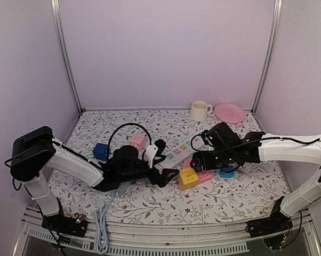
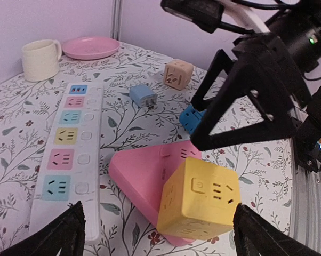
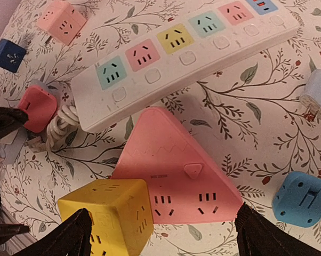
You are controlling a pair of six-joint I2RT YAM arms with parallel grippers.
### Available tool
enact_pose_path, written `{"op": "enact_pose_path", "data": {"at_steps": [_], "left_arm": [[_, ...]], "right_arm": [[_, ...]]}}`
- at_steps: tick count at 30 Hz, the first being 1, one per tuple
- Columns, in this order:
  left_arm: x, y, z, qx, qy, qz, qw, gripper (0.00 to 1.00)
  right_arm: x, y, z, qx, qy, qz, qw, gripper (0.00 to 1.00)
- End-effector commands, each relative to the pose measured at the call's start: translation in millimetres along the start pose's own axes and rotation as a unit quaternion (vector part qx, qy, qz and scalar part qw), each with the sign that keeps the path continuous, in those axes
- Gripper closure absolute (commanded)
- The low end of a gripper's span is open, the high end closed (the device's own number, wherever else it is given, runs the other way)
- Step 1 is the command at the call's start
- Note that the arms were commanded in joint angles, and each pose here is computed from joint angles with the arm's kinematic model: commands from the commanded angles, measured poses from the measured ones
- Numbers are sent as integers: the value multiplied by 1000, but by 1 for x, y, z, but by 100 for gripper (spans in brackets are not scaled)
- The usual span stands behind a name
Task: Pull the plug off the socket
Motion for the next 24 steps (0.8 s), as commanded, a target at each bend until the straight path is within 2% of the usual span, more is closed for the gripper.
{"op": "enact_pose_path", "data": {"at_steps": [1, 6, 15, 20, 24], "left_arm": [[12, 0, 28, 37, 62, -11, 997, 3], [17, -1, 36, 47, 71, -14, 996, 3], [18, -2, 38, 47, 71, -15, 996, 3], [20, -3, 41, 49, 74, -17, 996, 3], [21, -4, 40, 48, 70, -15, 996, 3]], "right_arm": [[-6, -7, 23, 32, -20, 1, 999, 5], [-13, -19, 48, 66, -19, 20, 997, 5], [-38, -38, 64, 104, -54, 59, 991, 8], [-48, -41, 63, 106, -82, 71, 988, 23], [-42, -31, 64, 99, -84, 54, 990, 48]]}}
Point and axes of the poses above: each gripper's point midway between its finger pads, its own x axis back along the fingers, its own z axis along the line the jaws close on, y = z × x, the point moved 6 cm from there along x, back along the fingers, and after that the axes turned 4 degrees about -x, right-handed, at the moved point
